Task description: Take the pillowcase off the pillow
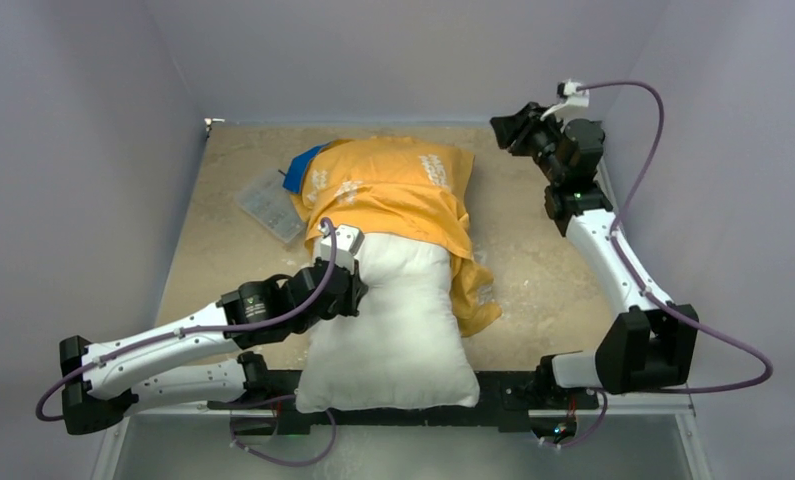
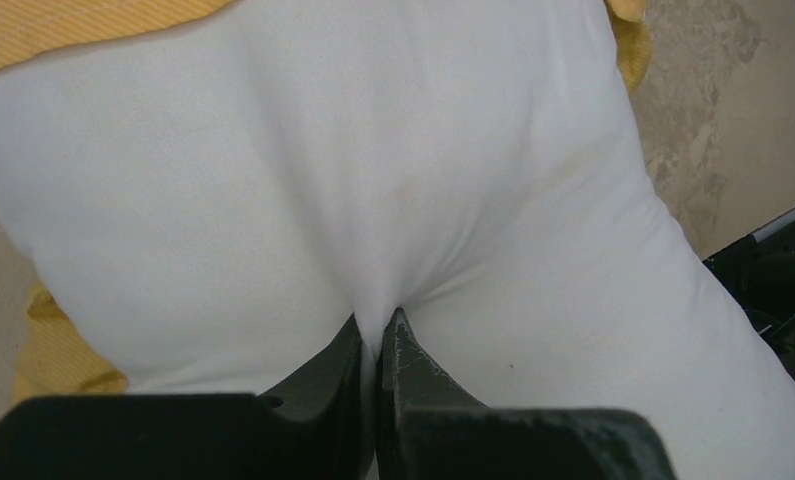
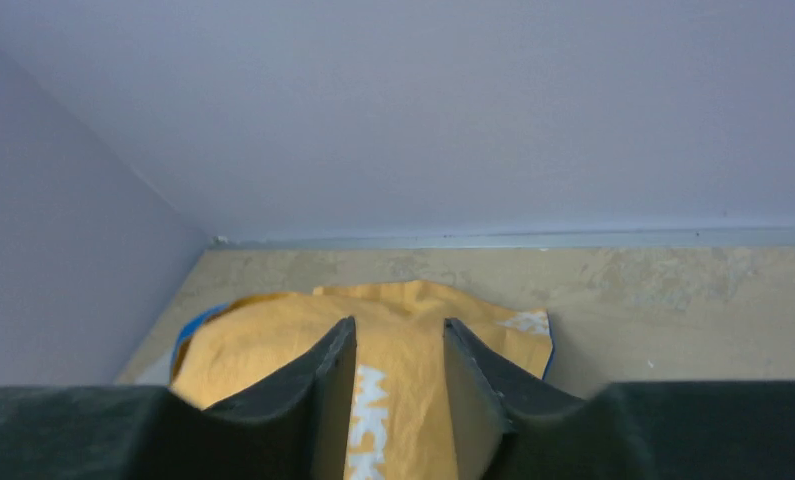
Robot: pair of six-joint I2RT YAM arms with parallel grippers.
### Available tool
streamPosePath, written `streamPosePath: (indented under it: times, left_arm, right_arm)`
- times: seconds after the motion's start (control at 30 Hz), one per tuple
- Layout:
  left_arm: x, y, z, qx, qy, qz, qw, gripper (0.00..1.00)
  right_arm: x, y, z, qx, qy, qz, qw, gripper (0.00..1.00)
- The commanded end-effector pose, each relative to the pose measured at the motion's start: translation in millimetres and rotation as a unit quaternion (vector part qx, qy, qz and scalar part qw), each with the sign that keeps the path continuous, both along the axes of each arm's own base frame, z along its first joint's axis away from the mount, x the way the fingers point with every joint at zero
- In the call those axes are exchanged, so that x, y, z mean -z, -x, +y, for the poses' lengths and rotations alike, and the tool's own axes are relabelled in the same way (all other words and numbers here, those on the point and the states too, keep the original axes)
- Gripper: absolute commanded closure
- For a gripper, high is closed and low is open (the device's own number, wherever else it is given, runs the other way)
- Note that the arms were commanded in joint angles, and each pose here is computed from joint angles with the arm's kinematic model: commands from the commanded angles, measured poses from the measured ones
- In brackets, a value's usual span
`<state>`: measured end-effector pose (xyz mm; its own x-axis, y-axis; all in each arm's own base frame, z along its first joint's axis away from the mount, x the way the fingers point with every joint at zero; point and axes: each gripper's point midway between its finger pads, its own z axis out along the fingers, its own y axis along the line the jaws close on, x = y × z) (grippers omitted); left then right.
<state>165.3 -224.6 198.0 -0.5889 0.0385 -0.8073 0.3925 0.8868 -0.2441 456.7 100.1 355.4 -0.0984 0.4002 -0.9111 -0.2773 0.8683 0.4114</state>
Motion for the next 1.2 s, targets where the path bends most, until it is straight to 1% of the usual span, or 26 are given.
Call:
streamPosePath:
  times: [0.0, 0.07, 0.1, 0.13, 0.23, 0.3, 0.37, 0.4, 0.43, 0.47, 0.5, 0.6, 0.63, 0.67, 0.77, 0.87, 0.93, 1.0, 1.07, 1.17]
  left_arm:
    - [-0.3, -5.0, -0.4, -0.005, -0.006, -0.008, 1.000, 1.00]
    - [-0.7, -5.9, -3.4, -0.003, -0.007, -0.008, 1.000, 1.00]
    - [-0.7, -6.4, -4.1, -0.003, -0.008, -0.008, 1.000, 1.00]
    - [-1.4, -7.1, -4.9, -0.003, -0.007, -0.010, 1.000, 1.00]
    - [-1.5, -7.5, -6.9, -0.001, -0.004, -0.011, 1.000, 1.00]
    - [-2.5, -7.7, -9.0, 0.000, -0.001, -0.011, 1.000, 1.00]
    - [-2.8, -7.5, -10.4, 0.002, 0.000, -0.010, 1.000, 1.00]
    - [-3.1, -7.3, -10.5, 0.003, 0.000, -0.010, 1.000, 1.00]
    - [-3.9, -7.0, -10.0, 0.003, 0.000, -0.009, 1.000, 1.00]
    - [-4.7, -6.9, -8.5, 0.002, -0.001, -0.010, 1.000, 1.00]
    - [-5.6, -6.7, -6.5, 0.000, -0.001, -0.011, 1.000, 1.00]
    - [-10.9, -4.7, -2.1, -0.001, 0.003, -0.012, 1.000, 1.00]
    - [-13.1, -3.9, -1.3, 0.001, 0.005, -0.013, 1.000, 1.00]
    - [-14.9, -3.1, -0.2, 0.002, 0.007, -0.014, 1.000, 1.00]
    - [-18.5, -1.5, 5.7, 0.003, 0.006, -0.019, 1.000, 1.00]
    - [-21.5, -3.3, 16.4, -0.012, 0.004, -0.029, 0.999, 1.00]
    - [-20.7, -5.5, 24.2, -0.026, -0.002, -0.037, 0.999, 1.00]
    - [-19.0, -5.3, 27.3, -0.030, -0.004, -0.037, 0.999, 1.00]
    - [-17.5, -5.1, 27.8, -0.030, -0.005, -0.036, 0.999, 1.00]
    - [-16.4, -5.0, 28.4, -0.030, -0.007, -0.036, 0.999, 1.00]
  right_arm:
    - [24.9, 47.8, 48.9, -0.110, 0.028, 0.003, 0.993, 0.46]
    - [38.7, 65.5, 59.4, -0.126, 0.029, 0.013, 0.992, 0.31]
    - [45.5, 72.8, 63.2, -0.132, 0.031, 0.018, 0.991, 0.24]
    - [54.2, 79.1, 66.2, -0.138, 0.033, 0.025, 0.990, 0.20]
    - [80.7, 93.6, 80.5, -0.165, 0.043, 0.048, 0.984, 0.15]
    - [101.8, 101.8, 95.4, -0.186, 0.046, 0.069, 0.979, 0.13]
    - [118.0, 104.7, 106.4, -0.200, 0.045, 0.083, 0.975, 0.13]
    - [125.3, 104.8, 110.1, -0.207, 0.044, 0.090, 0.973, 0.15]
    - [132.0, 103.6, 112.9, -0.212, 0.044, 0.097, 0.971, 0.20]
    - [136.7, 102.0, 115.7, -0.218, 0.044, 0.100, 0.970, 0.27]
    - [142.5, 99.4, 116.8, -0.218, 0.045, 0.105, 0.969, 0.37]
    - [143.4, 93.9, 119.8, -0.222, 0.044, 0.106, 0.968, 0.84]
    - [140.2, 88.4, 116.5, -0.207, 0.043, 0.105, 0.972, 0.97]
    - [135.4, 80.4, 109.8, -0.181, 0.043, 0.104, 0.977, 1.00]
    - [111.1, 53.9, 74.3, -0.101, 0.041, 0.090, 0.990, 1.00]
    - [68.3, 35.3, 25.4, -0.017, 0.026, 0.055, 0.998, 1.00]
    - [35.4, 31.9, -1.5, 0.029, 0.012, 0.022, 0.999, 1.00]
    - [0.5, 31.9, -19.2, 0.059, 0.001, -0.014, 0.998, 1.00]
    - [-23.2, 32.7, -28.4, 0.073, -0.006, -0.037, 0.997, 1.00]
    - [-45.5, 32.3, -37.1, 0.092, -0.019, -0.057, 0.994, 1.00]
